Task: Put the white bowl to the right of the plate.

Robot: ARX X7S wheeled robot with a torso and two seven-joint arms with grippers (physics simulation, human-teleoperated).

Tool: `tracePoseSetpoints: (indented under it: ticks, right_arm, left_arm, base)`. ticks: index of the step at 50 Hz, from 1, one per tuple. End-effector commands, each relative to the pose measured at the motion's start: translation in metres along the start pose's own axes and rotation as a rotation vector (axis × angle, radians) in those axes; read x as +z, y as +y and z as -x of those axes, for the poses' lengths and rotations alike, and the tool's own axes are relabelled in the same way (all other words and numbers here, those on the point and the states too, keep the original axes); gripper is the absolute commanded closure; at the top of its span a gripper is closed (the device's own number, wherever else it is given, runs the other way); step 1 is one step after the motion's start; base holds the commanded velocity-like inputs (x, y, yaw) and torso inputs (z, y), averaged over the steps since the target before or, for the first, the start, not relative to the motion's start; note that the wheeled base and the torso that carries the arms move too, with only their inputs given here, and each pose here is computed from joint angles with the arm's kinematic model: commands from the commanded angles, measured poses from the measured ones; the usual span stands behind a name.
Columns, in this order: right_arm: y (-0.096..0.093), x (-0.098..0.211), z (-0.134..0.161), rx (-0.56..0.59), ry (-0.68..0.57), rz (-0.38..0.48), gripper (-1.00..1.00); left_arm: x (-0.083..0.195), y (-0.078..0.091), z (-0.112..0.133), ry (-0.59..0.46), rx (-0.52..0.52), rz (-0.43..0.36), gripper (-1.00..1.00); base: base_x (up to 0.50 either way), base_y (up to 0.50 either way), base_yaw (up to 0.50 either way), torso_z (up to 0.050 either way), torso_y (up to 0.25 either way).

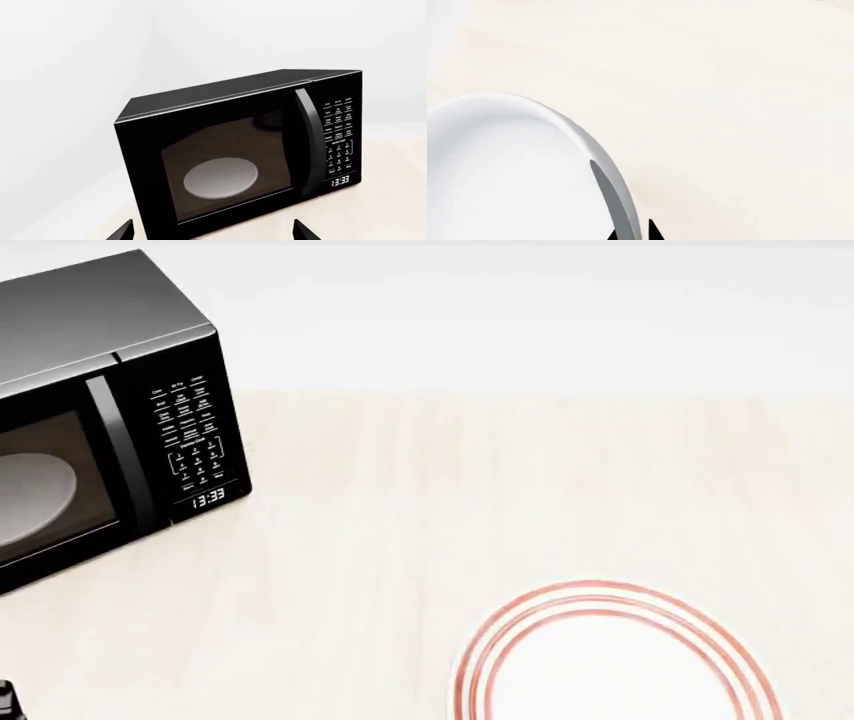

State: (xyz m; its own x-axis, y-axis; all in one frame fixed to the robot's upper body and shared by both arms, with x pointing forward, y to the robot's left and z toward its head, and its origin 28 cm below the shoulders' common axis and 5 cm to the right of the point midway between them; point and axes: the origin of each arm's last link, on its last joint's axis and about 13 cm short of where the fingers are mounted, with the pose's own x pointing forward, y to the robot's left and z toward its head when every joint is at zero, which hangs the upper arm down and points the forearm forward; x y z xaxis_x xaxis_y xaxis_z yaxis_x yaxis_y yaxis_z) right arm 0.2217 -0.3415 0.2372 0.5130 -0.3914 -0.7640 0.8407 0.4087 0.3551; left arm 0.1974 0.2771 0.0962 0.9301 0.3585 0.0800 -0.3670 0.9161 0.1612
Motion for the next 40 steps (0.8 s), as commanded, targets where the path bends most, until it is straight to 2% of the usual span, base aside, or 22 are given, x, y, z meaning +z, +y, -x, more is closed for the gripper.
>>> tracePoseSetpoints:
  ticks: [1, 18, 40]
  right_arm:
    - [0.003, 0.011, 0.003, 0.049, -0.051, -0.023, 1.0]
    - [0.002, 0.005, -0.01, 0.064, -0.063, 0.033, 1.0]
    - [-0.002, -0.001, -0.021, 0.043, -0.056, 0.039, 1.0]
  left_arm:
    - [0.0, -0.001, 0.0, -0.001, -0.002, -0.006, -1.0]
    - [0.0, -0.002, 0.002, -0.005, -0.01, -0.01, -1.0]
    - [0.0, -0.003, 0.003, -0.009, -0.013, -0.016, -1.0]
  base:
    - [0.0, 0.0, 0.0, 0.0, 0.0]
    - [0.0, 0.0, 0.0, 0.0, 0.001]
    - [0.0, 0.0, 0.0, 0.001, 0.0]
